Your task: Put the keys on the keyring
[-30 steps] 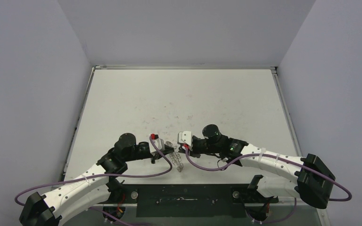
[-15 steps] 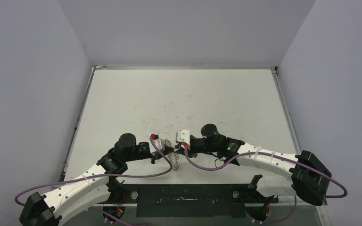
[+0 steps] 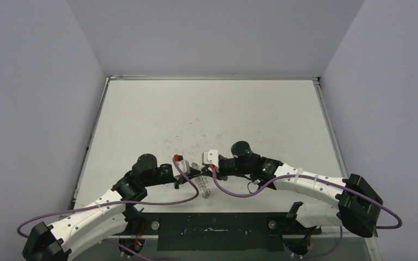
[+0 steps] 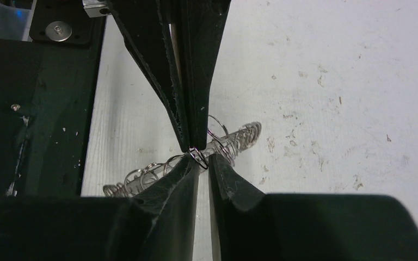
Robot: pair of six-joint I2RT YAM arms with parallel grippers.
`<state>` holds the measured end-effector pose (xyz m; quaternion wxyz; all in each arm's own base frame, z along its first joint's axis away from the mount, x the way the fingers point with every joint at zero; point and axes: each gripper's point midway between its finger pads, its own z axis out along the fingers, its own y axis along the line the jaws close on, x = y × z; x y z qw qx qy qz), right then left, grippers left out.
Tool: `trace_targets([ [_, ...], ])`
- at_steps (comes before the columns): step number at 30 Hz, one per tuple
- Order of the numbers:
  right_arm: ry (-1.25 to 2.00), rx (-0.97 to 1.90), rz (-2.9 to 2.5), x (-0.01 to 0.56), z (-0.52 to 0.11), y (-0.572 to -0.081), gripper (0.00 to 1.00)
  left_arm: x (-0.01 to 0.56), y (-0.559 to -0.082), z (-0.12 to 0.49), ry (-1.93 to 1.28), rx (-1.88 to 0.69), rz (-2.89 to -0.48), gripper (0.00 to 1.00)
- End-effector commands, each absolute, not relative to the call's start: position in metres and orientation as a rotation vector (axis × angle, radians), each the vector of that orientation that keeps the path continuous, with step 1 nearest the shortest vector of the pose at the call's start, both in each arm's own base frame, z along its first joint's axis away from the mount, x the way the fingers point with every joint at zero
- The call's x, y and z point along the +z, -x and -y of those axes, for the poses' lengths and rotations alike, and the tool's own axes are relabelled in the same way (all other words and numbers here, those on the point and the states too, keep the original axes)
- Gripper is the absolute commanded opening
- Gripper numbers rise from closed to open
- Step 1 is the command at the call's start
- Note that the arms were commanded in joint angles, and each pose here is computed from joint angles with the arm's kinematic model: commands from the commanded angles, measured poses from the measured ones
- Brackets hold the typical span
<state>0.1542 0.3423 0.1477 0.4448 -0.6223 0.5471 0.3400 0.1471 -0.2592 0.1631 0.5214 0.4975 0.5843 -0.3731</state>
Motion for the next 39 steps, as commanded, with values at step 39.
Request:
trace_targets([
  [39, 1.25, 1.06, -1.328, 0.184, -0.353, -0.149, 0.0, 0.187, -0.148, 0.233, -0.811, -0.936, -1.367, 0.27],
])
